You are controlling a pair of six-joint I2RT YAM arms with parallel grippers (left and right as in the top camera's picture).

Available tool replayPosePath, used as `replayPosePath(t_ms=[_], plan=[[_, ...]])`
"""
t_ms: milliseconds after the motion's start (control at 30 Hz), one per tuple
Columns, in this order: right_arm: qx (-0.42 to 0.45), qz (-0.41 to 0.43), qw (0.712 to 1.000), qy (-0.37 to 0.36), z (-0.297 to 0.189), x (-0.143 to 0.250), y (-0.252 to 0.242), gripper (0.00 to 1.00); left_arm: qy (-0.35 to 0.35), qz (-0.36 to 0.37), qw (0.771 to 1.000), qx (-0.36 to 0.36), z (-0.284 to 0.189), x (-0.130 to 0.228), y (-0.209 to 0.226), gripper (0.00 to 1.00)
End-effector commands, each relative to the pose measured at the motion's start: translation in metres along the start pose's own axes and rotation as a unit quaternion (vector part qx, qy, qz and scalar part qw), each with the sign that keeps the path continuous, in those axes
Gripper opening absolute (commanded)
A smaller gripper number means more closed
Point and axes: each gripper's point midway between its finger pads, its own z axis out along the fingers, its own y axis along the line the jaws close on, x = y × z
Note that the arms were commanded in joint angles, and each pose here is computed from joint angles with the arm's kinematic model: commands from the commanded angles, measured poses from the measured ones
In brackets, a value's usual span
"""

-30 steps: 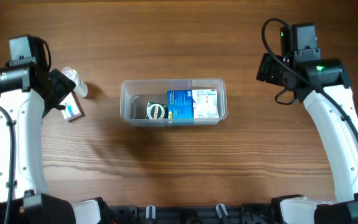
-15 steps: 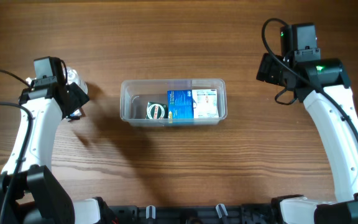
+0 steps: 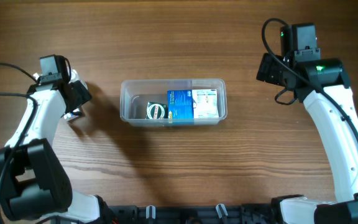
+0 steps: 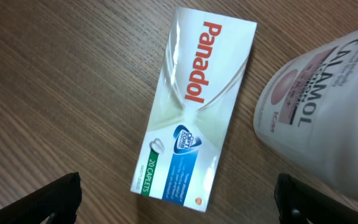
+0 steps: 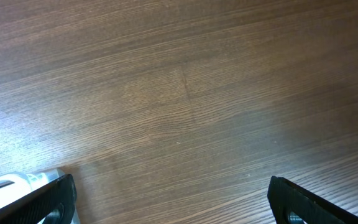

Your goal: Pack container

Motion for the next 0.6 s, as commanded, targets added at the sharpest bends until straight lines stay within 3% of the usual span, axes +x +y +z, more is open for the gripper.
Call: replayPosePath(t_ms=[0,500,567], plan=[[0.008,-0.005,1.0,-0.007,-0.002,-0.002,-0.003,1.0,0.004,0.005,1.0,-0.02,0.011,0.001,0.008,1.0],[0.008,-0.005,1.0,-0.007,-0.002,-0.002,-0.003,1.0,0.032,-0.017,0.999,-0.028,0.05,0.006,0.018,0.99],[0.008,-0.005,1.0,-0.007,-0.002,-0.002,-0.003,1.0,0.029,-0.017,0.999,-0.027,0.05,0.005,0.018,0.94]])
